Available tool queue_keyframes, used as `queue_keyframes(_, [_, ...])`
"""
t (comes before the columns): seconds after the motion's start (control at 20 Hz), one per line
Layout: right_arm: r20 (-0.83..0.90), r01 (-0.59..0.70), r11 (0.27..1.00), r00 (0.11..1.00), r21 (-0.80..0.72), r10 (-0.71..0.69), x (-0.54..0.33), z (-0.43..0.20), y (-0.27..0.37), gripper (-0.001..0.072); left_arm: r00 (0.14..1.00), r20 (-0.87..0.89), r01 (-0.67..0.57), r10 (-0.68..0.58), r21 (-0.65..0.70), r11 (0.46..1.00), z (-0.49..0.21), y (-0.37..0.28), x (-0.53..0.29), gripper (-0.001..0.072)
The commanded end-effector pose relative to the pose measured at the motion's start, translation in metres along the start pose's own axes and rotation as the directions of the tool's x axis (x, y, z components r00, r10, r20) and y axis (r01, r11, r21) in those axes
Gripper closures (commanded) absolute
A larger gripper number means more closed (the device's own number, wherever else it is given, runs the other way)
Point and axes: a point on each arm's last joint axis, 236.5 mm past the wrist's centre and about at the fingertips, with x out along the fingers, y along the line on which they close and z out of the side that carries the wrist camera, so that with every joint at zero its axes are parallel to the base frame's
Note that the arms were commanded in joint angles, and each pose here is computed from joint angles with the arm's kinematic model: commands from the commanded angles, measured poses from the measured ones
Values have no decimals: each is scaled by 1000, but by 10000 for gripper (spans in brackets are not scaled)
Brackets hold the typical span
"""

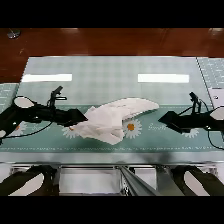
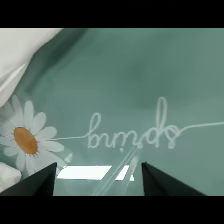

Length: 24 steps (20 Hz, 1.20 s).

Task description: Fold the shirts.

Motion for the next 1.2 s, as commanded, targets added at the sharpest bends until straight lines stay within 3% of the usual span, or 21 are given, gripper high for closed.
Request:
queue_keyframes(0.0, [13, -74, 997, 997, 10, 74, 22, -8, 23, 96, 998, -37, 61, -60, 19, 998, 5, -3, 22, 690])
queue_keyframes(0.35, [-45, -132, 989, 990, 65, 135, 63, 5, 56, 96, 995, -5, 95, -95, 93, 991, 37, -18, -1, 689])
queue_keyframes(0.95, [-131, -168, 984, 976, 58, 175, 123, 61, 129, 115, 995, 65, 76, -82, 89, 993, 57, -14, -10, 689])
queue_keyframes(1.0, [-127, -175, 983, 975, 49, 180, 123, 64, 136, 271, 993, 83, 74, -82, 86, 993, 61, -14, -11, 689])
queue_keyframes(1.05, [-119, -183, 982, 975, 37, 186, 123, 68, 141, 534, 991, 104, 77, -85, 81, 994, 66, -15, -11, 689])
queue_keyframes(1.1, [-106, -189, 982, 976, 6, 189, 120, 73, 146, 668, 987, 128, 92, -101, 73, 993, 72, -18, -14, 689])
queue_keyframes(1.15, [-101, -191, 981, 977, -23, 188, 116, 79, 150, 668, 980, 152, 115, -125, 71, 991, 80, -25, -21, 689])
